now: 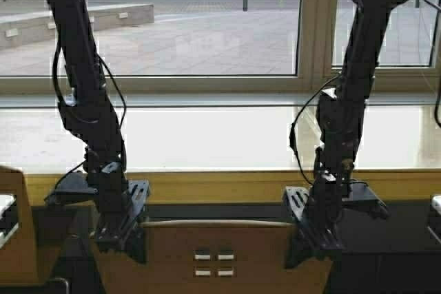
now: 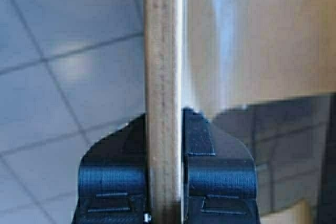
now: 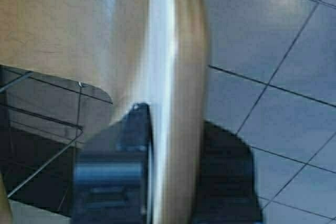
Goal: Push the chairs under the table
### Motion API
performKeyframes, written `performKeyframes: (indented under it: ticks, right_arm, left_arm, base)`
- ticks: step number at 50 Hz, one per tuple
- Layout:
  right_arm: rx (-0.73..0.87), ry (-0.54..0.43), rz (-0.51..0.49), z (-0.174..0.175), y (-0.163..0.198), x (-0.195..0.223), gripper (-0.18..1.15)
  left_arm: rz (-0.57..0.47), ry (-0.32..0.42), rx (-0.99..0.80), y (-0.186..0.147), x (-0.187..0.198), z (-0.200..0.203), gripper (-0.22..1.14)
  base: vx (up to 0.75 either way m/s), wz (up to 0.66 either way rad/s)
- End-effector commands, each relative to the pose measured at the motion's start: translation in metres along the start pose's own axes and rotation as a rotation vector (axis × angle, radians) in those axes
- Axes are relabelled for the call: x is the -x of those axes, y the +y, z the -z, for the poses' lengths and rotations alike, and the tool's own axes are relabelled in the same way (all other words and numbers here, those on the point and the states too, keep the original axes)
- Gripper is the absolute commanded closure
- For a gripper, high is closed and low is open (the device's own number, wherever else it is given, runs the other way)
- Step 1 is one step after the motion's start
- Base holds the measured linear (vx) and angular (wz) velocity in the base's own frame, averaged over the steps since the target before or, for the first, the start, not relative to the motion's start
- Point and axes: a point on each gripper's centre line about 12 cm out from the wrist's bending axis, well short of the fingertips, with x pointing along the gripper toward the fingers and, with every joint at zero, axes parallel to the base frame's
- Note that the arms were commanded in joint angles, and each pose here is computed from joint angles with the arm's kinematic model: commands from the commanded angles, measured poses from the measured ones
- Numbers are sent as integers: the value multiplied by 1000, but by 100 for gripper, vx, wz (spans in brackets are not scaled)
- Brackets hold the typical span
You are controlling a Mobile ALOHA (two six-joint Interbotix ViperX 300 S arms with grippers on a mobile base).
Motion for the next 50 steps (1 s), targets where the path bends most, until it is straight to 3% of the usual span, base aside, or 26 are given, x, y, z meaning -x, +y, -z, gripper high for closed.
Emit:
performKeyframes:
  ticks: [1,50]
  right_arm:
    - [112,-1,5,8,2,-3,92]
    - [197,10,56,16,-14,-6,92]
  left_arm:
    - [63,-6,-16,-24,6,1,88]
    - [46,11,-49,-18,10,5,88]
  base:
    - [27,10]
    - [23,2]
